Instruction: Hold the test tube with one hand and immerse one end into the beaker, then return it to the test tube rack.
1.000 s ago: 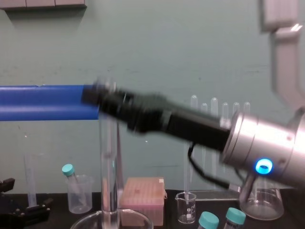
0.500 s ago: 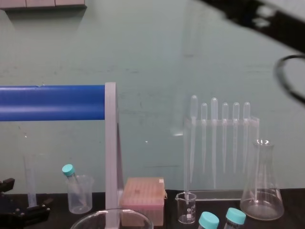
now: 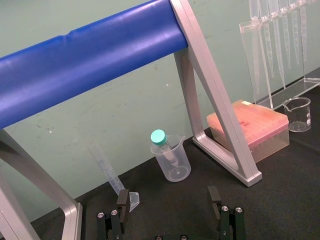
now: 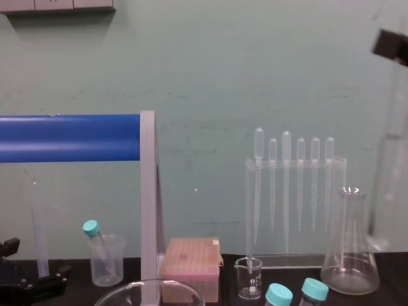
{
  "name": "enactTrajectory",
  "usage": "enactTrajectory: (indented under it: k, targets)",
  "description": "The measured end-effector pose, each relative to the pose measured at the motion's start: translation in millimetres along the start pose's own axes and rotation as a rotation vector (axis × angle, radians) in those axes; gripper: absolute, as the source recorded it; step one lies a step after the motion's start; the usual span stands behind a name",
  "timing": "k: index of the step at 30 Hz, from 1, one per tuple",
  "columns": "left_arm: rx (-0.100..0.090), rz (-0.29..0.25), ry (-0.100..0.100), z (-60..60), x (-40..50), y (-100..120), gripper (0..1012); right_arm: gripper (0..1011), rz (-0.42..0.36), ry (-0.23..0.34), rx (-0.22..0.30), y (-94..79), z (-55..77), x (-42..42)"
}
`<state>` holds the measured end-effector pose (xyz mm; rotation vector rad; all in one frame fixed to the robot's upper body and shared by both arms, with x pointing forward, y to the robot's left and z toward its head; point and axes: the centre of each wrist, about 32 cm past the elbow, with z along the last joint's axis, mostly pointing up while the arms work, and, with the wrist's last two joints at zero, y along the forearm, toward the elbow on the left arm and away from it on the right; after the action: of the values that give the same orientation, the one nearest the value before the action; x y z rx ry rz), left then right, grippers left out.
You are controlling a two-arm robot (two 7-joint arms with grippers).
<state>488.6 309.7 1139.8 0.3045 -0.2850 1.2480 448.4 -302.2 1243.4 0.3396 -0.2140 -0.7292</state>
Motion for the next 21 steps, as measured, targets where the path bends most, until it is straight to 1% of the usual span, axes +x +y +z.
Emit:
enactTrajectory:
  k: [3,5,6,7,9,10,11,13,17,21]
  targets:
    - [0.000,0.000,0.000,0.0,0.0,0.0,1000,227,-0.034,0.006,-0.034,-12.6,-0.8,-1.7]
    - [0.000,0.000,0.000,0.0,0.0,0.0,1000,227,-0.043,0.010,-0.049,-16.4,-2.1,-2.2]
    - [0.000,0.000,0.000,0.0,0.0,0.0,1000,227,-0.051,0.015,-0.066,-20.0,-4.0,-2.0]
    - [0.000,0.000,0.000,0.0,0.0,0.0,1000,227,-0.051,0.015,-0.066,-20.0,-4.0,-2.0]
    - [0.000,0.000,0.000,0.0,0.0,0.0,1000,227,-0.062,0.027,-0.094,-24.0,-9.9,0.1]
    - [0.000,0.000,0.000,0.0,0.0,0.0,1000,227,-0.062,0.027,-0.094,-24.0,-9.9,0.1]
    - [0.000,0.000,0.000,0.0,0.0,0.0,1000,227,-0.061,0.035,-0.107,-24.2,-14.0,1.1]
    - [0.000,0.000,0.000,0.0,0.0,0.0,1000,227,-0.057,0.041,-0.118,-23.7,-17.3,2.7]
    - [0.000,0.000,0.000,0.0,0.0,0.0,1000,227,-0.037,0.059,-0.143,-19.0,-27.8,7.8]
    - [0.000,0.000,0.000,0.0,0.0,0.0,1000,227,-0.016,0.076,-0.160,-13.5,-36.0,10.7]
